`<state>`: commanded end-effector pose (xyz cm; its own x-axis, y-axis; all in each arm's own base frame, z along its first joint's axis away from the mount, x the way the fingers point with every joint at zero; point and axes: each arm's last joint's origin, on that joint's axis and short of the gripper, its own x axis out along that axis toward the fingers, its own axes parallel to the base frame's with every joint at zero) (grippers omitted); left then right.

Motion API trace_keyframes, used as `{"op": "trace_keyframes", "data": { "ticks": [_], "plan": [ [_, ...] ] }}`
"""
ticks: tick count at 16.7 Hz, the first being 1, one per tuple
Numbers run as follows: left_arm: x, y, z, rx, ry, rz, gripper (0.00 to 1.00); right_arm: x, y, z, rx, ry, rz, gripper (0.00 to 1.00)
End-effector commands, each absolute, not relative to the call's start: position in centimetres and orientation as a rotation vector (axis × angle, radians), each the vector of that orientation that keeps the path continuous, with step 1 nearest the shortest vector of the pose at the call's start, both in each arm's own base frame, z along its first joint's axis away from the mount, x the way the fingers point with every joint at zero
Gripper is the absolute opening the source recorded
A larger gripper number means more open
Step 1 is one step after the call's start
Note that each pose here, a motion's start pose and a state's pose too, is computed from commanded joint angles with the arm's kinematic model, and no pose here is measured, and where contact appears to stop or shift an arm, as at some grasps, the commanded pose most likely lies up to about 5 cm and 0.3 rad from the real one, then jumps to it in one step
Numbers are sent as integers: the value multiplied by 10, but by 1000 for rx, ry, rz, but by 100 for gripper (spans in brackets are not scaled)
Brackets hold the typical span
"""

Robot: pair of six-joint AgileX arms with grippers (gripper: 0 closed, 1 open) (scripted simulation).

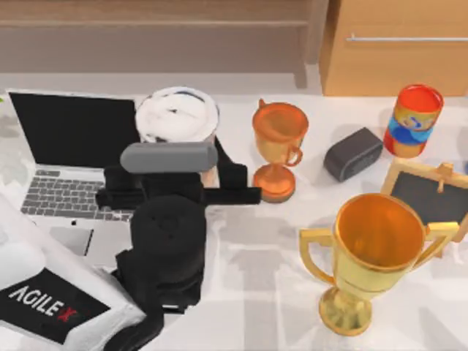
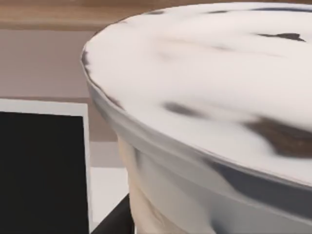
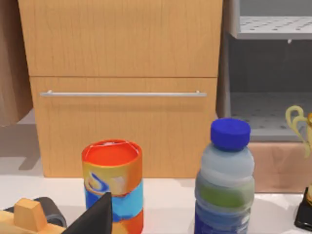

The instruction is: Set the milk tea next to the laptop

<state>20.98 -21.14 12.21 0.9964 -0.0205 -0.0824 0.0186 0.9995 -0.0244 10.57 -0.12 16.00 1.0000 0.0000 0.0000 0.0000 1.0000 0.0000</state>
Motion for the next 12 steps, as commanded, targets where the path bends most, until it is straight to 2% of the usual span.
{"op": "trace_keyframes", "data": {
  "ticks": [12],
  "plan": [
    [213, -217, 110, -69, 44, -21, 0, 106, -1, 160, 0, 0, 0, 100]
  ]
}}
